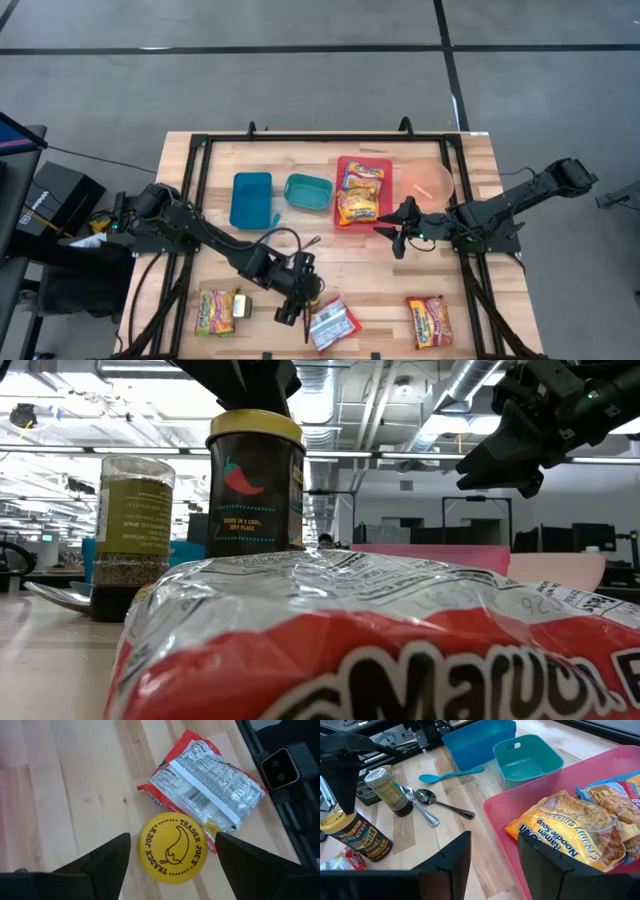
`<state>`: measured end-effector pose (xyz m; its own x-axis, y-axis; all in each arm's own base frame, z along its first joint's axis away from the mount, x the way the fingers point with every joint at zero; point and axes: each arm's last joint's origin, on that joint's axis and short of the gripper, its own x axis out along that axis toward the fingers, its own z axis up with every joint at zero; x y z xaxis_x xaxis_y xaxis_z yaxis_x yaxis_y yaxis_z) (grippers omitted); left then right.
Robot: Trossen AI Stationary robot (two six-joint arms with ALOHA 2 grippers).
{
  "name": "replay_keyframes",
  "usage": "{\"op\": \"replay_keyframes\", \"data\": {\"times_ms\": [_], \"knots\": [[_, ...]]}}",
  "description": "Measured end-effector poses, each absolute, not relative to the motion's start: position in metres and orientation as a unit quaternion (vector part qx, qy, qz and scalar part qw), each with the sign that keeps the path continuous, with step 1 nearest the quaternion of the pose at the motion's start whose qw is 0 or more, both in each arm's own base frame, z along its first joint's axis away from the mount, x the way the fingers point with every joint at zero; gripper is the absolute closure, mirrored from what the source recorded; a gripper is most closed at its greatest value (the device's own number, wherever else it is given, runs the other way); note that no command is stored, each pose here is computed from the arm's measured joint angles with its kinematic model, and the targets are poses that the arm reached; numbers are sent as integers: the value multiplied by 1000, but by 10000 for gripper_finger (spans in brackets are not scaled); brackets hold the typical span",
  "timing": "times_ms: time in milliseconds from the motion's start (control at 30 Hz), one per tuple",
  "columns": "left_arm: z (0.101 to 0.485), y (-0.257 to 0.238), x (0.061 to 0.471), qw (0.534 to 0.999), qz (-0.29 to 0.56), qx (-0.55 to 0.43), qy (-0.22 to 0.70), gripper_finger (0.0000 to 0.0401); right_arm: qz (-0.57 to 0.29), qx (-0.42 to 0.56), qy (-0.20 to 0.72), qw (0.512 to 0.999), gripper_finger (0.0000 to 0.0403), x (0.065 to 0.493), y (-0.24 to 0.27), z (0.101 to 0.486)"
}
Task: Pick & Place Food Item
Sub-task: Put the yellow seasoning bottle into the blue bin
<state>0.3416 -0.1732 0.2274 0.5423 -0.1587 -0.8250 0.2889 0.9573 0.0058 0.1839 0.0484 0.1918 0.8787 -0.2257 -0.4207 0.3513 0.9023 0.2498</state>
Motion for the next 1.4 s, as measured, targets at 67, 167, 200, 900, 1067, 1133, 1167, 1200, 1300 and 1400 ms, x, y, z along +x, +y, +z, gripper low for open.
{"op": "replay_keyframes", "data": {"times_ms": [67,167,200,900,1067,1133,1167,1200,1300,1400], "knots": [[228,-172,343,876,-127,61,461,108,-151,161,195,956,246,184,48,192],[224,-172,345,875,-126,60,463,92,-151,161,195,956,246,184,48,192],[222,-172,346,873,-125,62,467,86,-151,161,195,956,246,184,48,192],[198,-181,353,867,-132,98,470,79,-153,162,200,954,246,183,48,191],[198,-180,353,866,-131,100,472,81,-156,164,204,952,246,183,48,190],[198,-181,353,866,-131,100,472,82,-156,164,204,953,246,183,48,190],[198,-181,354,867,-132,100,470,82,-156,164,204,952,246,183,48,190],[198,-181,354,867,-132,100,470,82,-155,165,203,953,246,183,48,190],[198,-181,354,868,-132,100,469,82,-156,165,204,953,246,183,48,190],[198,-181,354,868,-132,100,468,82,-156,165,204,953,246,183,48,190]]}}
